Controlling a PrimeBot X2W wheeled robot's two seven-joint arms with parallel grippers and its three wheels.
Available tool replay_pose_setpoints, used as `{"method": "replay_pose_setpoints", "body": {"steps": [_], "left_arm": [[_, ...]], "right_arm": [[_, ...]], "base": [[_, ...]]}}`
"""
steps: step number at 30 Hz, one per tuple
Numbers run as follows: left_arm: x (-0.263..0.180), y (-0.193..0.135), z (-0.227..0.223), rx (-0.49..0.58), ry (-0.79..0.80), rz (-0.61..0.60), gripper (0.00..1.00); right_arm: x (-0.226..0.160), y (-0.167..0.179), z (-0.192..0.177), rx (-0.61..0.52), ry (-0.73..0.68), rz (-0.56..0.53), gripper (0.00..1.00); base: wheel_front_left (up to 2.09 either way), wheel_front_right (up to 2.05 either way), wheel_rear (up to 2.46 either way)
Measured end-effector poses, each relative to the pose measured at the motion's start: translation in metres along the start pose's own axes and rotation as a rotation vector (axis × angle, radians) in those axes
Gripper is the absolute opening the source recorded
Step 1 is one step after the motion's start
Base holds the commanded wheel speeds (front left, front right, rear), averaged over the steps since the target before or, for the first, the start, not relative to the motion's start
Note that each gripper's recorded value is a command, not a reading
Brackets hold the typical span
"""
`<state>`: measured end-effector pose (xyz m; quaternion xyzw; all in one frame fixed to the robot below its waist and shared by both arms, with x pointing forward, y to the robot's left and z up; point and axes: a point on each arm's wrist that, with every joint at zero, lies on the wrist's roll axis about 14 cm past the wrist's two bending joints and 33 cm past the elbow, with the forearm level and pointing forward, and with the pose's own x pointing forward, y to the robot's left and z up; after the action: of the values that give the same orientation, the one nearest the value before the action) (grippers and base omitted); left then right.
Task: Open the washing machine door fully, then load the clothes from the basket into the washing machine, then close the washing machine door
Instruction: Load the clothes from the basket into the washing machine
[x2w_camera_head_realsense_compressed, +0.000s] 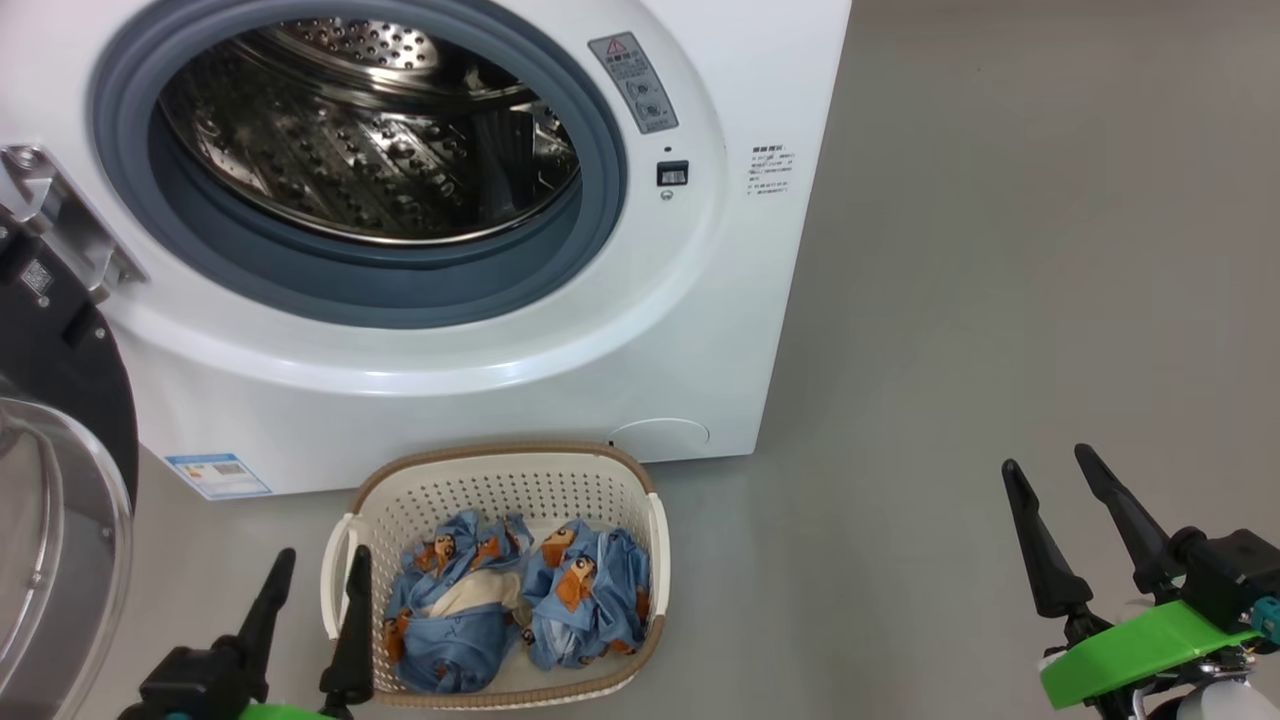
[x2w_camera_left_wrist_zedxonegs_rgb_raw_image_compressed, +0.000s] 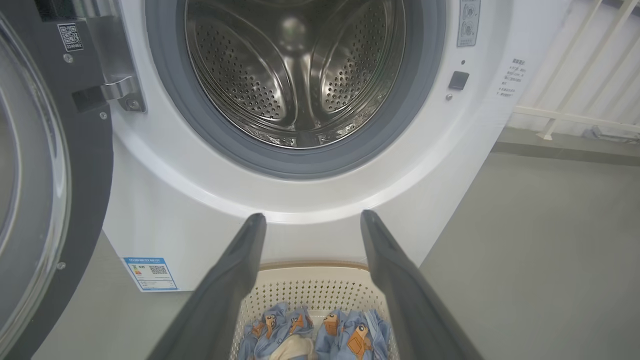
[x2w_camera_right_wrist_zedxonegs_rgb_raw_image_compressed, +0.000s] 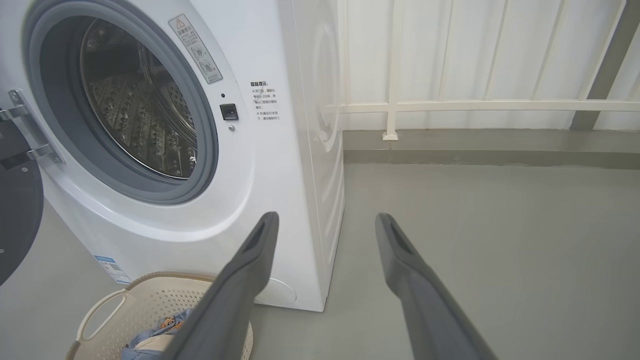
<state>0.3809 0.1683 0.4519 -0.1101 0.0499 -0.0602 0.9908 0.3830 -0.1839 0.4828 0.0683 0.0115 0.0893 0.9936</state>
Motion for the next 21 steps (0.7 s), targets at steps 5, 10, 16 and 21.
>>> {"method": "replay_pose_setpoints", "body": {"steps": [5, 10, 16, 21], "left_arm": [[0.008, -0.004, -0.017, 0.001, 0.056, -0.015, 1.00], [0.018, -0.009, -0.039, 0.002, 0.128, -0.035, 1.00], [0.034, -0.017, -0.086, -0.018, 0.285, -0.065, 1.00], [0.046, -0.028, -0.119, -0.037, 0.399, -0.101, 1.00]], "right_arm": [[0.008, 0.001, 0.000, 0.006, -0.004, 0.003, 1.00], [0.017, 0.000, -0.006, 0.013, 0.009, 0.001, 1.00], [0.037, 0.002, -0.013, 0.025, 0.018, 0.012, 1.00], [0.050, -0.002, -0.022, 0.028, 0.034, 0.010, 1.00]], "base": [[0.00, 0.00, 0.00], [0.00, 0.00, 0.00], [0.00, 0.00, 0.00], [0.00, 0.00, 0.00]]}}
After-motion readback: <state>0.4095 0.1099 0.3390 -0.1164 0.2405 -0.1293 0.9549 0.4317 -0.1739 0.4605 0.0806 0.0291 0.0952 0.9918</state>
